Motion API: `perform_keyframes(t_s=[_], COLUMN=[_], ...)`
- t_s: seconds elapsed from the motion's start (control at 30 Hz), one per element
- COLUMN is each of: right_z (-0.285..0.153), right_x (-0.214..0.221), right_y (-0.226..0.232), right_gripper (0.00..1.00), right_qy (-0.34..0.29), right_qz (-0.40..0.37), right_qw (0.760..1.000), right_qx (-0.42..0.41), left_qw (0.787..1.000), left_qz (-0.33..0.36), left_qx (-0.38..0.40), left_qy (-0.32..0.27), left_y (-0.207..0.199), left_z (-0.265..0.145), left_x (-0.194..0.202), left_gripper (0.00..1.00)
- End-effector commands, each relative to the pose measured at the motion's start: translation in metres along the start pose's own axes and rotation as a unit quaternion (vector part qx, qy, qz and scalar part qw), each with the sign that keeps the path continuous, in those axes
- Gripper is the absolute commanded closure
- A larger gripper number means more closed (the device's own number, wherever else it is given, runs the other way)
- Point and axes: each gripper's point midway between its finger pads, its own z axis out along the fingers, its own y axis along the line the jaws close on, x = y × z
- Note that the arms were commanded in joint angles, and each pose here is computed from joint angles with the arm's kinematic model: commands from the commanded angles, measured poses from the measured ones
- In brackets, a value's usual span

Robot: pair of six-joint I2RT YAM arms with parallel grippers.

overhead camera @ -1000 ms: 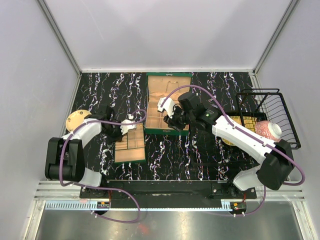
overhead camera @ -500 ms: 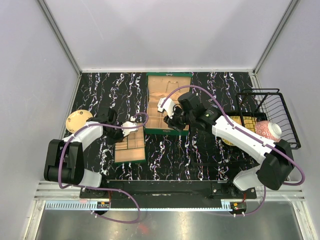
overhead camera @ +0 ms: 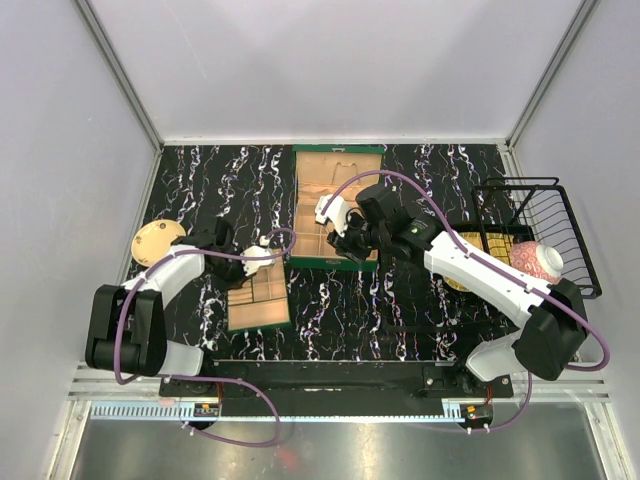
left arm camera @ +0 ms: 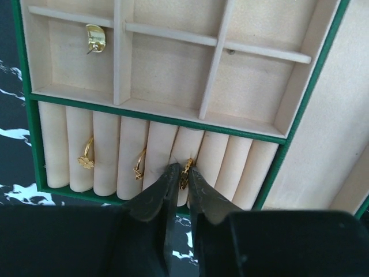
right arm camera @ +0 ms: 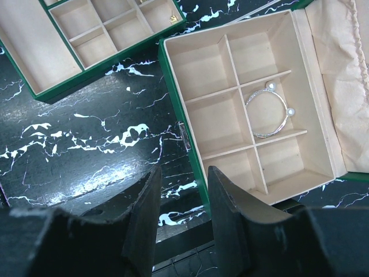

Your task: Organize the mixed jewelry

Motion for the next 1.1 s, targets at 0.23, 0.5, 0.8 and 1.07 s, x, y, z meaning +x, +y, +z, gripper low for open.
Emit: perform_keyframes(t_s=[0.23,0.5,0.8,1.07], right_z=[-0.010,-0.009,-0.008,-0.009], right_x=[-0.018,-0.015,-0.011,-0.006], right_y=[-0.009,-0.009,-0.007,-0.007], right_gripper=[0.56,0.56,0.56,0.56], right_qy=[-0.031,-0.028,-0.026,-0.021], right_qz=[-0.003,-0.005,-0.002,-0.005], right_qw=[0.999,0.999,1.000,1.000], right_qx=[0.017,0.017,0.017,0.022], left_qw=[1.000,1.000,1.000,1.000], left_qz=[-0.013,-0.015,-0.015,-0.020], left_qx=[0.001,0.001,-0.023,-0.011], left_qy=[0.019,0.003,-0.012,-0.012], left_y=[-0.003,-0.003,0.012,0.015], left_z=[-0.030,-0.036,-0.034,-0.027], left_x=[-0.005,-0.013,-0.022,-0.023], left_gripper=[0.75,0.73,0.74,0.74])
